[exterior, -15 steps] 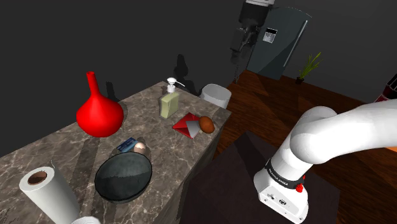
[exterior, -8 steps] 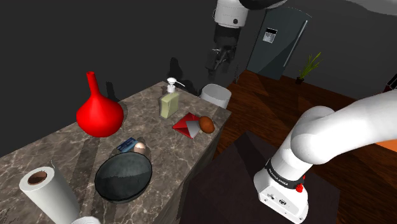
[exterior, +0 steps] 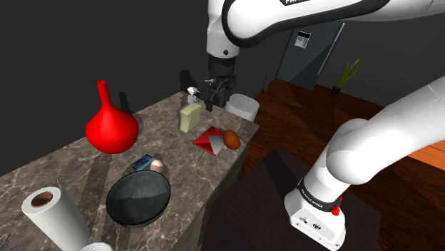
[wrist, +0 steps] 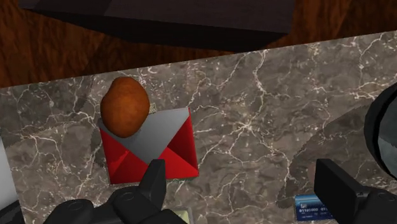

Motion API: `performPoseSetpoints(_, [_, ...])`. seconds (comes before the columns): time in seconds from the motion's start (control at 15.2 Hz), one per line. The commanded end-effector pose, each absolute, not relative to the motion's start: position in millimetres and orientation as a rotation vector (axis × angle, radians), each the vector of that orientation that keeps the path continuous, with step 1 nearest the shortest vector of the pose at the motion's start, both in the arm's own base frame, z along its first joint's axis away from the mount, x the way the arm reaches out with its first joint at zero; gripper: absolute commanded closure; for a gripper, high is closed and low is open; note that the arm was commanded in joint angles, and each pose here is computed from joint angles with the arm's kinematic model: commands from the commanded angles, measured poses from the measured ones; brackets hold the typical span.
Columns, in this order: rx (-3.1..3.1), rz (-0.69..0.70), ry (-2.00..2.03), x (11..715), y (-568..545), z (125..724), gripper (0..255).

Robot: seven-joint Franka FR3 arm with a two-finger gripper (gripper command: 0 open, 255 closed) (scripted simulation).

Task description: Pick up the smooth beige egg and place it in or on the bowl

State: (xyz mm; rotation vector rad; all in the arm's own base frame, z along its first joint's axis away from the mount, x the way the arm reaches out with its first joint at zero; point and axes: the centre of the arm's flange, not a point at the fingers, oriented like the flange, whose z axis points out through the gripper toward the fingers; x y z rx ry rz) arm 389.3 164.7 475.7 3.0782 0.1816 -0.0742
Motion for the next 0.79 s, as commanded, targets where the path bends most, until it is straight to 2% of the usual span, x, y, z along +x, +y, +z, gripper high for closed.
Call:
performPoseSetpoints(0.0, [3.076, -0.085, 0.174, 399.9, 181.7, 456.5, 0])
performPoseSetpoints(0.73, [3.059, -0.149, 0.143, 455.3, 270.1, 349.3, 0])
